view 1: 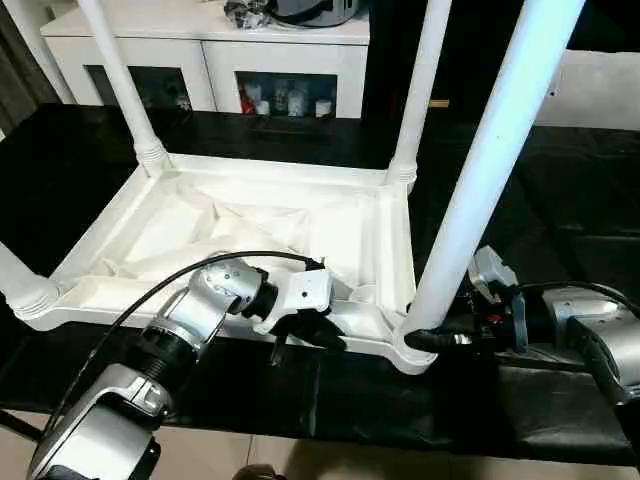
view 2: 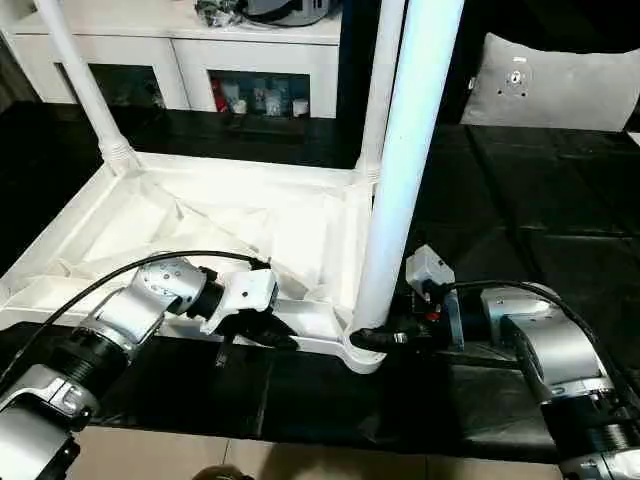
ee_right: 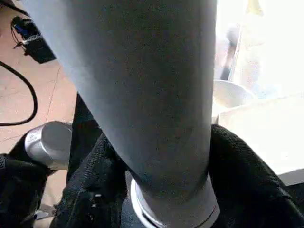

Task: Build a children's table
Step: Rotate leg to tighten

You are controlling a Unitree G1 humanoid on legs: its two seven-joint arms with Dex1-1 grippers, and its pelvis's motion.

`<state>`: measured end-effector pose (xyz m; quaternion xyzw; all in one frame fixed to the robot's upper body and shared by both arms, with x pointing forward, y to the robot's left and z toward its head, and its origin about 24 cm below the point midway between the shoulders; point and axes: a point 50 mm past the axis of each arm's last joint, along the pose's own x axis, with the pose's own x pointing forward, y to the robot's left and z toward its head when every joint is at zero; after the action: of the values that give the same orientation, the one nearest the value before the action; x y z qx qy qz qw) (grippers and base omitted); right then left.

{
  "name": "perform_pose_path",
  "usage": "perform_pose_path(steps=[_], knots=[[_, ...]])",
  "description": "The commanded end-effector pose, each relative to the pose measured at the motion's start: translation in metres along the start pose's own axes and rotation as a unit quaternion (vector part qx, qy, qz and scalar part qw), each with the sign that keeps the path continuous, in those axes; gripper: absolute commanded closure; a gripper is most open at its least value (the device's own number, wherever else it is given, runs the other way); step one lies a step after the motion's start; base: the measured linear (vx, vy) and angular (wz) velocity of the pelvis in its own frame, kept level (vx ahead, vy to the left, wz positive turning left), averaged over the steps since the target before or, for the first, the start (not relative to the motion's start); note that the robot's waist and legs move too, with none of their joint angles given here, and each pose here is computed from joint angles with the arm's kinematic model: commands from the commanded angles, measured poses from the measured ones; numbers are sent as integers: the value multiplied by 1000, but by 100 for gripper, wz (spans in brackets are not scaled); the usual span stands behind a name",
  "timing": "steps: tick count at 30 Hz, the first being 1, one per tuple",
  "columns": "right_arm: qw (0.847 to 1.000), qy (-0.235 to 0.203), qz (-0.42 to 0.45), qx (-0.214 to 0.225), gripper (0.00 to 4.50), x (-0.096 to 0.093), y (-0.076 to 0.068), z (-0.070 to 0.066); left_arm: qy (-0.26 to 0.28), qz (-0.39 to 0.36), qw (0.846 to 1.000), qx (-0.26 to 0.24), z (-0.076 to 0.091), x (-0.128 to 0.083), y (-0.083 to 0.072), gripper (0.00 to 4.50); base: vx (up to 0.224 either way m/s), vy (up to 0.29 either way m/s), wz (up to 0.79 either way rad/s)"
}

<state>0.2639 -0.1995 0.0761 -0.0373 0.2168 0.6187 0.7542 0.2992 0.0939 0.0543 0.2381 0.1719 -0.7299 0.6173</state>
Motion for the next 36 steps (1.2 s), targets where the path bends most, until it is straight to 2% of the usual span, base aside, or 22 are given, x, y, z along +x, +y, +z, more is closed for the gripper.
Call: perform_pose_path(steps=[1, 5, 6, 9, 10, 11, 12, 13, 15, 16, 17, 19, 21, 22, 25, 27, 28, 31, 32, 36], knots=[[1000, -11, 12, 6, 238, 2, 4, 0, -10, -19, 999, 25, 12, 2, 2, 450, 0, 0, 0], [999, -26, -5, 20, 241, 4, 2, 1, -22, -11, 1000, 8, 14, 3, 3, 450, 0, 0, 0], [998, -40, -40, 35, 241, 12, -2, 2, -29, 10, 999, -14, 15, 4, 5, 450, 0, 0, 0], [994, -47, -87, 41, 241, 22, -7, 3, -30, 44, 998, -35, 17, 7, 10, 450, 0, 0, 0], [981, -64, -169, 68, 242, 31, -20, 4, -42, 97, 992, -66, 22, 12, 17, 450, 0, 0, 0], [981, -64, -169, 68, 242, 31, -20, 4, -42, 97, 992, -66, 22, 12, 17, 450, 0, 0, 0], [974, -70, -198, 84, 242, 33, -25, 5, -49, 115, 989, -80, 25, 15, 19, 450, 0, 0, 0], [960, -83, -243, 115, 243, 40, -31, 6, -64, 148, 981, -107, 31, 22, 23, 450, 0, 0, 0], [948, -96, -274, 127, 243, 45, -34, 9, -68, 169, 975, -124, 35, 28, 26, 450, 0, 0, 0], [935, -103, -307, 144, 243, 49, -38, 11, -78, 189, 969, -138, 39, 34, 28, 450, 0, 0, 0], [928, -105, -322, 154, 243, 52, -40, 12, -83, 198, 966, -145, 41, 38, 29, 450, 0, 0, 0], [919, -121, -338, 162, 243, 60, -41, 18, -95, 223, 957, -162, 47, 46, 32, 450, 0, 0, 0], [921, -130, -336, 149, 243, 63, -40, 21, -98, 232, 954, -164, 50, 50, 33, 450, 0, 0, 0], [925, -131, -330, 139, 187, 64, -39, 22, -98, 234, 953, -164, 51, 50, 33, 450, 0, 0, 0], [929, -122, -321, 136, 171, 63, -36, 17, -86, 236, 956, -148, 50, 46, 33, 450, 0, 0, 0], [932, -121, -315, 132, 165, 58, -34, 15, -78, 237, 959, -134, 46, 41, 33, 450, 0, 0, 0], [935, -117, -311, 126, 136, 53, -33, 14, -74, 237, 960, -130, 43, 38, 33, 450, 0, 0, 0], [942, -108, -297, 111, 126, 42, -33, 12, -64, 228, 966, -103, 38, 31, 32, 450, 0, 0, 0], [947, -102, -289, 101, 103, 36, -32, 10, -52, 217, 970, -91, 33, 28, 31, 450, 0, 0, 0], [959, -73, -263, 74, 83, 17, -32, 8, -34, 181, 981, -64, 24, 17, 27, 450, 0, 0, 0]])
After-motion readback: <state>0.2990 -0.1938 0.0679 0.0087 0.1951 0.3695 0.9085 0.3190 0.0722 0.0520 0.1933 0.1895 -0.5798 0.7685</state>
